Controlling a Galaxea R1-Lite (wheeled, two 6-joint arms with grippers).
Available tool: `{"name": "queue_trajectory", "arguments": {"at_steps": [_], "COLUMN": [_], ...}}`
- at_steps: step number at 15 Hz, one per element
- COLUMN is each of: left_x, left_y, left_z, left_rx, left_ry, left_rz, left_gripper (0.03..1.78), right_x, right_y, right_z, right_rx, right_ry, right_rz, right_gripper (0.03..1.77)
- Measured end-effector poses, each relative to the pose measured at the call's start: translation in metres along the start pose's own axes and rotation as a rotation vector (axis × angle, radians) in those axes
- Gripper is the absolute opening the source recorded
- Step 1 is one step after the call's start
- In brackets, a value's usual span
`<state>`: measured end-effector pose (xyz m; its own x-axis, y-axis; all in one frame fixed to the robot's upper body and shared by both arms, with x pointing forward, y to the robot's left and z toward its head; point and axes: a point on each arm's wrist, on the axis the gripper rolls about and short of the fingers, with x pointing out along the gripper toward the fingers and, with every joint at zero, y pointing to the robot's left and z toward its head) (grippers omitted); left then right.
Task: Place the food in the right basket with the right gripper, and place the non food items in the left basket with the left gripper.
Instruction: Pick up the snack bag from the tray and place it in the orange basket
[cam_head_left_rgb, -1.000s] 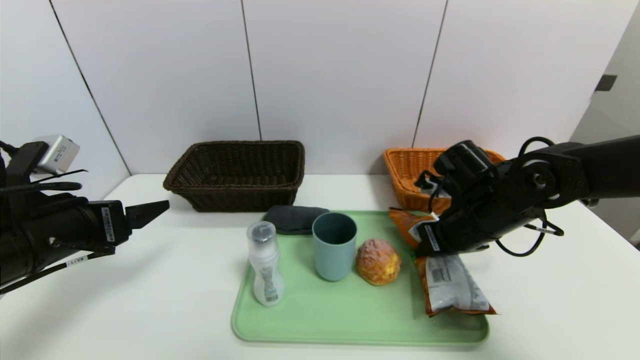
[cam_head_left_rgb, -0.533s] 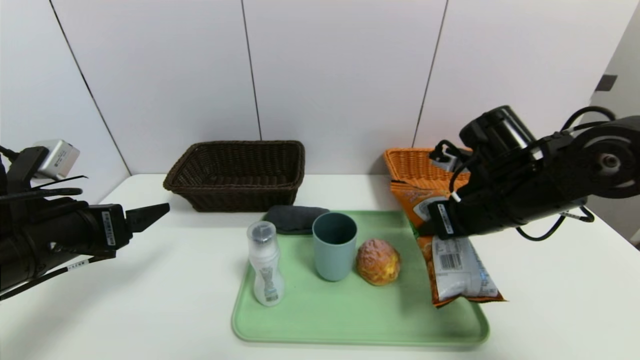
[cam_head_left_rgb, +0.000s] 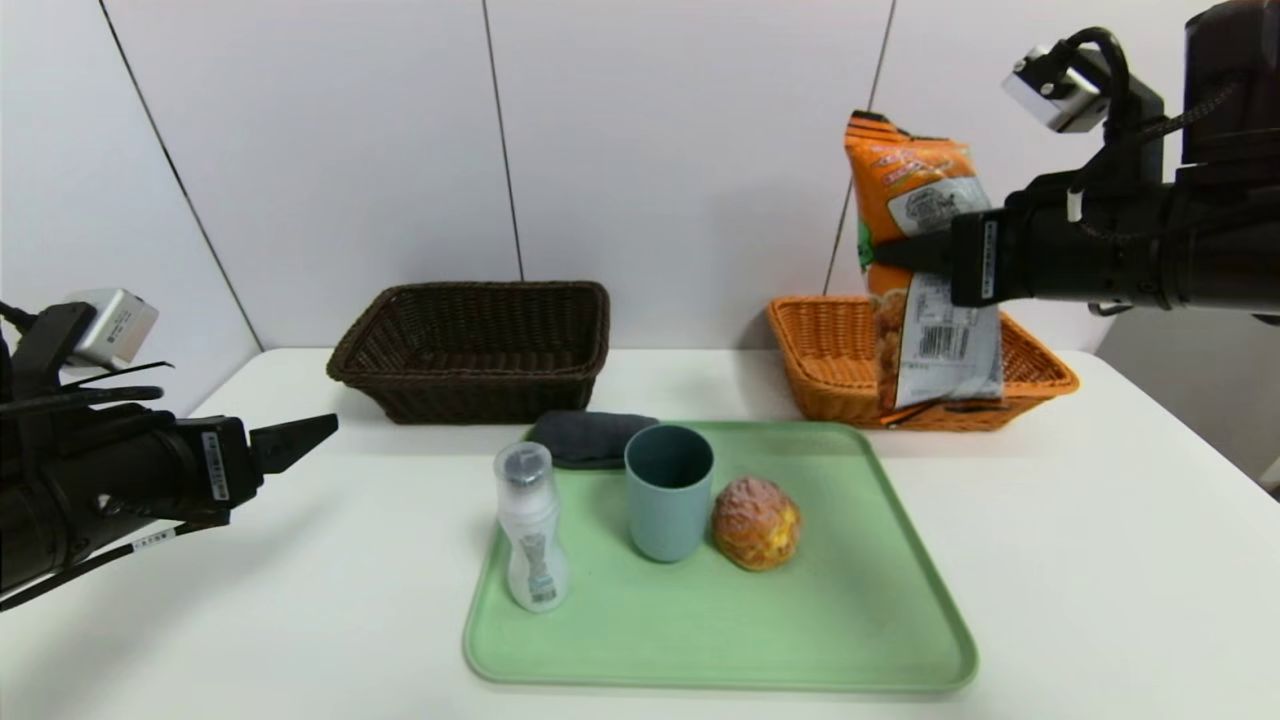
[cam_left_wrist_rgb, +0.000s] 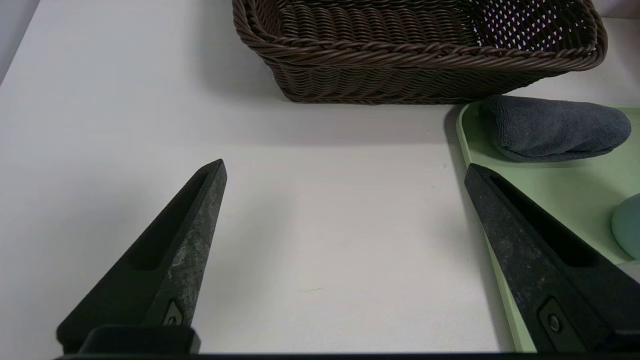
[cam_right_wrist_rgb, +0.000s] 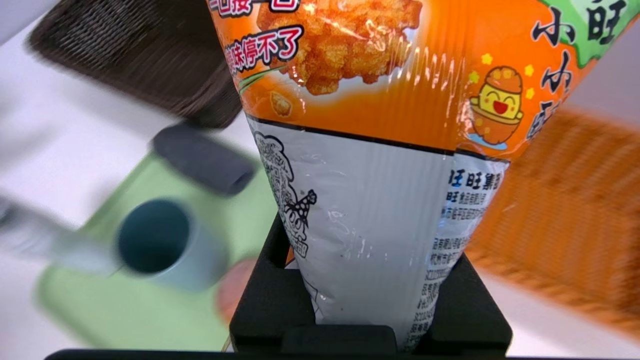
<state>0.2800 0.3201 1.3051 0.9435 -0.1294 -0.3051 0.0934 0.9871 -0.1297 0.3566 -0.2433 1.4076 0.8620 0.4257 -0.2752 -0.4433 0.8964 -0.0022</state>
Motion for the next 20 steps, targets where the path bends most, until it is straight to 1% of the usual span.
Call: {"name": "queue_trajectory", "arguments": {"at_steps": [3, 5, 6, 9, 10, 11, 16, 18, 20], "left_x": [-0.002, -0.003, -0.004, -0.006, -0.007, -0.007, -0.009, -0.009, -0.009], "left_y": [0.000, 0.000, 0.000, 0.000, 0.000, -0.001, 0.000, 0.000, 0.000], "left_z": [0.000, 0.001, 0.001, 0.000, 0.000, 0.000, -0.003, -0.003, -0.003], "left_rx": [0.006, 0.007, 0.007, 0.010, 0.010, 0.009, 0.008, 0.010, 0.011], "left_ry": [-0.005, -0.010, -0.012, -0.015, -0.016, -0.017, -0.014, -0.013, -0.014], "left_rz": [-0.001, -0.001, -0.002, -0.002, -0.002, -0.002, -0.001, -0.002, -0.001], "left_gripper": [1.69, 1.69, 1.69, 1.69, 1.69, 1.69, 1.69, 1.69, 1.69], "right_x": [0.016, 0.034, 0.044, 0.078, 0.087, 0.095, 0.127, 0.134, 0.140], "right_y": [-0.030, -0.055, -0.066, -0.102, -0.118, -0.132, -0.189, -0.200, -0.204], "right_z": [0.003, -0.003, -0.007, -0.017, -0.019, -0.024, -0.064, -0.077, -0.088], "right_rx": [-0.015, -0.047, -0.070, -0.169, -0.193, -0.201, -0.172, -0.155, -0.142], "right_ry": [-0.032, -0.032, -0.034, -0.058, -0.058, -0.049, 0.045, 0.074, 0.099], "right_rz": [-0.124, -0.193, -0.219, -0.295, -0.327, -0.352, -0.440, -0.449, -0.445], "right_gripper": [0.44, 0.44, 0.44, 0.44, 0.44, 0.44, 0.44, 0.44, 0.44]}}
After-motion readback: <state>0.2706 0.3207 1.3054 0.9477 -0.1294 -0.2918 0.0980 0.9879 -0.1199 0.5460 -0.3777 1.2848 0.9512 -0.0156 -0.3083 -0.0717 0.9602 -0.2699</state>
